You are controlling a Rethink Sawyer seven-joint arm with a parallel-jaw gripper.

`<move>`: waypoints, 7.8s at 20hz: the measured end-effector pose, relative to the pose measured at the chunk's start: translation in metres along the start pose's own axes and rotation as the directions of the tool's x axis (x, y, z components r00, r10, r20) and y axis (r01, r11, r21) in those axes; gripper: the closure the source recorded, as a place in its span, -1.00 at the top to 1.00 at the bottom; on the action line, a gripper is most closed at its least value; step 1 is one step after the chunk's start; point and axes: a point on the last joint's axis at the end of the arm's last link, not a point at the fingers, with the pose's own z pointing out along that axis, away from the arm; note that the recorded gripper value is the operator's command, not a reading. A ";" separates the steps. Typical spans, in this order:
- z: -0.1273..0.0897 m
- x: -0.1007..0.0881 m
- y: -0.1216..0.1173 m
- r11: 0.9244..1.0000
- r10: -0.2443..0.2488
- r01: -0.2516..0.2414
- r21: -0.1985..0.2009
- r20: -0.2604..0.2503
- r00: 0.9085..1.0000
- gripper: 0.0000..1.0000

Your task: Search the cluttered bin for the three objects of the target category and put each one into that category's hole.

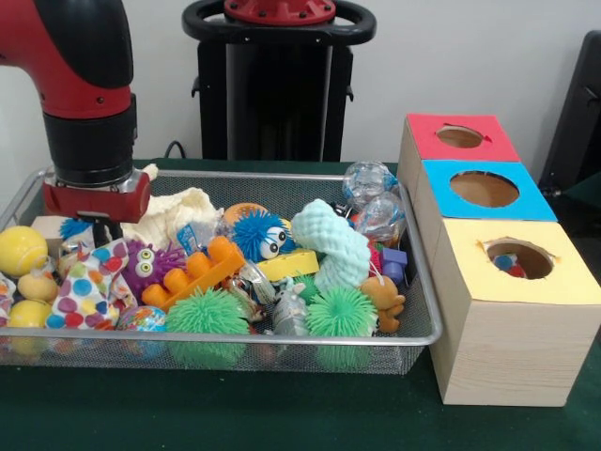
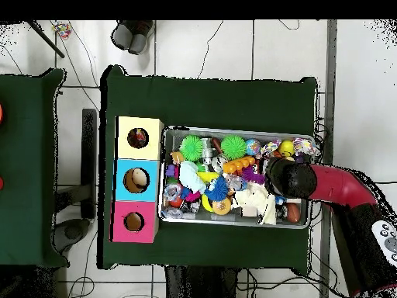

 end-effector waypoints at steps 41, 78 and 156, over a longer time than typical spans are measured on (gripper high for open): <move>-0.100 -0.045 0.128 0.996 -0.063 0.064 -0.061 0.020 0.998 -1.00; -0.121 -0.056 0.077 0.999 0.022 -0.023 -0.048 -0.019 1.000 1.00; 0.025 -0.043 0.053 0.997 -0.041 0.045 -0.065 0.056 0.998 1.00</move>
